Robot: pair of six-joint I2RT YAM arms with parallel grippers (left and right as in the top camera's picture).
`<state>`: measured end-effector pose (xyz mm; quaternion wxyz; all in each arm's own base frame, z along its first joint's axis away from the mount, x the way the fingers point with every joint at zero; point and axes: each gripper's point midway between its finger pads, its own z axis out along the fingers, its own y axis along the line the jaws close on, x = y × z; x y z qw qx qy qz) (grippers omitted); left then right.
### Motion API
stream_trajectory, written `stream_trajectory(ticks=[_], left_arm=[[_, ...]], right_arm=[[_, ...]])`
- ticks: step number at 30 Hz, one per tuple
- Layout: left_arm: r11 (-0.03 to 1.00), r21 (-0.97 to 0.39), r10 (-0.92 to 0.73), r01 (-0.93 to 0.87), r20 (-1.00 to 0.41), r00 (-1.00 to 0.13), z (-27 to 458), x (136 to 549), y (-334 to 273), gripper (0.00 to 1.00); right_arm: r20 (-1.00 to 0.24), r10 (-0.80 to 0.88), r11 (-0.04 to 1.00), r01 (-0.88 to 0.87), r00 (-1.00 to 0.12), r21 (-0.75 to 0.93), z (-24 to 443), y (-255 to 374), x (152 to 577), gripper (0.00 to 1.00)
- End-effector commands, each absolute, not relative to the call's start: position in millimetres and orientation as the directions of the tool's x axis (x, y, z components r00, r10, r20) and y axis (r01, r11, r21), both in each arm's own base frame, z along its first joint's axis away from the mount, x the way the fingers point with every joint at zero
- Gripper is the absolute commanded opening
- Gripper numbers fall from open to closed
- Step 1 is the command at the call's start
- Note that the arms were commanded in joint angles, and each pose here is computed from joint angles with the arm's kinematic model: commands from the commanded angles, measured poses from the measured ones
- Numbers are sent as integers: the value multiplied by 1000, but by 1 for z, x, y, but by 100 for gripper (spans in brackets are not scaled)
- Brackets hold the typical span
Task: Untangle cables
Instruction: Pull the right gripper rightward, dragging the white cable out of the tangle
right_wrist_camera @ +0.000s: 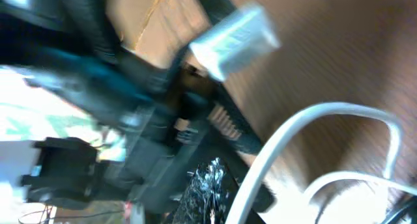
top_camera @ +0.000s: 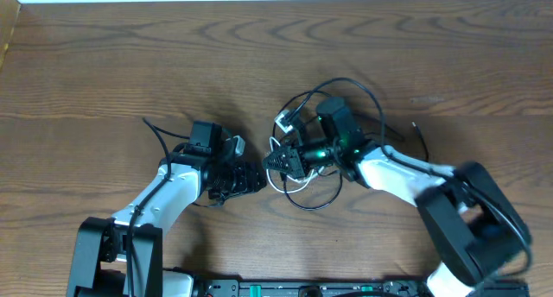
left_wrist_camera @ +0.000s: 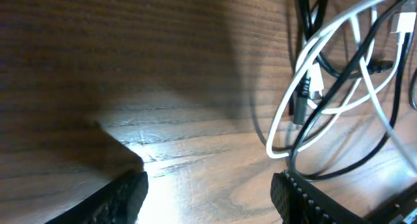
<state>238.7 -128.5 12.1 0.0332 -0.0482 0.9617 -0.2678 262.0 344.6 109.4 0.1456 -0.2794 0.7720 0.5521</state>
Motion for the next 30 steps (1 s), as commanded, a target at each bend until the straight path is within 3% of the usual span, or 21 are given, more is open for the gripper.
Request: stream_trajectory(ticks=[1,6,11,18,22,24,26,30], left_arm=[[872,-475,-143,-119,-14,-990,4,236,-120,67],[862,-479,-172,-167,34,-985,4,229,-121,68],[826,-536,-146,-174,96,-985,11,217,-132,79],[747,-655,-60,-112,101,-993,26,211,-152,81],[735,-670,-57,-108,98,-994,28,212,-155,81],[666,-742,-11,-77,94,-996,41,208,-167,81],[518,-854,98,39,15,-995,66,201,-184,81],[358,-927,150,112,-62,-987,92,198,-197,81]], right_arm=[[-588,-263,187,-638,-765,747,137,342,258,1],[-638,-242,160,-678,-731,717,167,340,253,1],[-684,-219,135,-716,-696,685,197,335,246,1],[-782,-167,90,-799,-600,594,247,324,233,1],[-840,-91,124,-843,-535,524,280,307,239,1],[-867,-47,143,-862,-496,486,299,293,241,1],[-892,-7,158,-881,-453,446,318,279,241,1],[-931,60,183,-913,-360,365,353,254,234,1]])
